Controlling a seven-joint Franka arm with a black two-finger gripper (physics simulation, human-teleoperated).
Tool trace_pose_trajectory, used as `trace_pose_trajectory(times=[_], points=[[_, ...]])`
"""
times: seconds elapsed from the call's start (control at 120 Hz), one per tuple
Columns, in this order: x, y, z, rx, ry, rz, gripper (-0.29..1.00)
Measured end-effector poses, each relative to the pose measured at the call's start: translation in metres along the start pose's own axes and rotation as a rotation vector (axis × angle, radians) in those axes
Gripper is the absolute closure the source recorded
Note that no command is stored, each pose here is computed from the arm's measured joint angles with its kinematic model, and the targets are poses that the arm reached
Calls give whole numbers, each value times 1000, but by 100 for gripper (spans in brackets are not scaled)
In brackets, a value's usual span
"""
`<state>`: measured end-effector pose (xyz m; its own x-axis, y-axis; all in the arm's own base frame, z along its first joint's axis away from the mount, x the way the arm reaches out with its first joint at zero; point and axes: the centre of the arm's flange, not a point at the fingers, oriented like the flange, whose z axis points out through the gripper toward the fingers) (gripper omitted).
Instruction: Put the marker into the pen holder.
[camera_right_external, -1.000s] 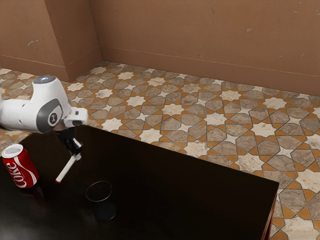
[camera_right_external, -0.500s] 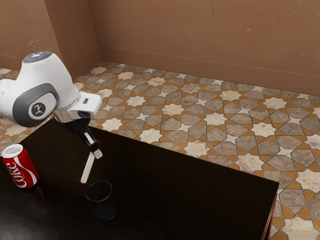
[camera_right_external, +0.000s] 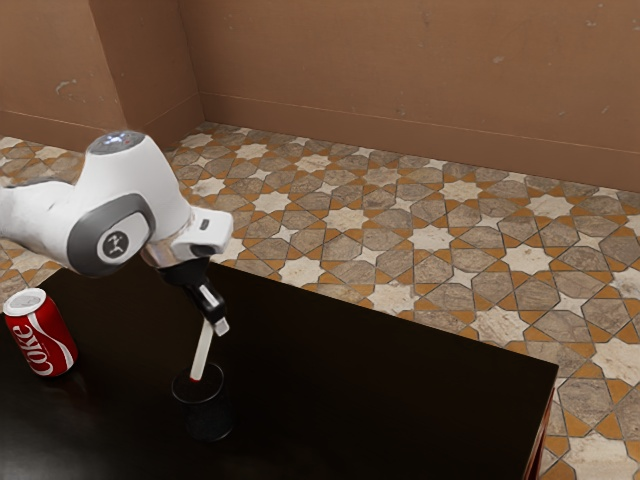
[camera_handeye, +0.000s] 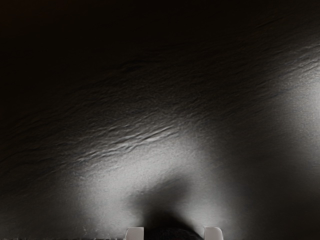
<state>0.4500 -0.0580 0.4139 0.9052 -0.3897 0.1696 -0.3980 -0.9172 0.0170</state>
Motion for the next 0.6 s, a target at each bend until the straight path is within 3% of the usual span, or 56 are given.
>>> trace_pose_trajectory(times=[0.3, 0.525, 0.6], points=[[-17, 2, 34, -7, -45, -40, 75], [-15, 0, 35, -26, -39, -41, 29], [14, -19, -15, 0, 29, -45, 21]])
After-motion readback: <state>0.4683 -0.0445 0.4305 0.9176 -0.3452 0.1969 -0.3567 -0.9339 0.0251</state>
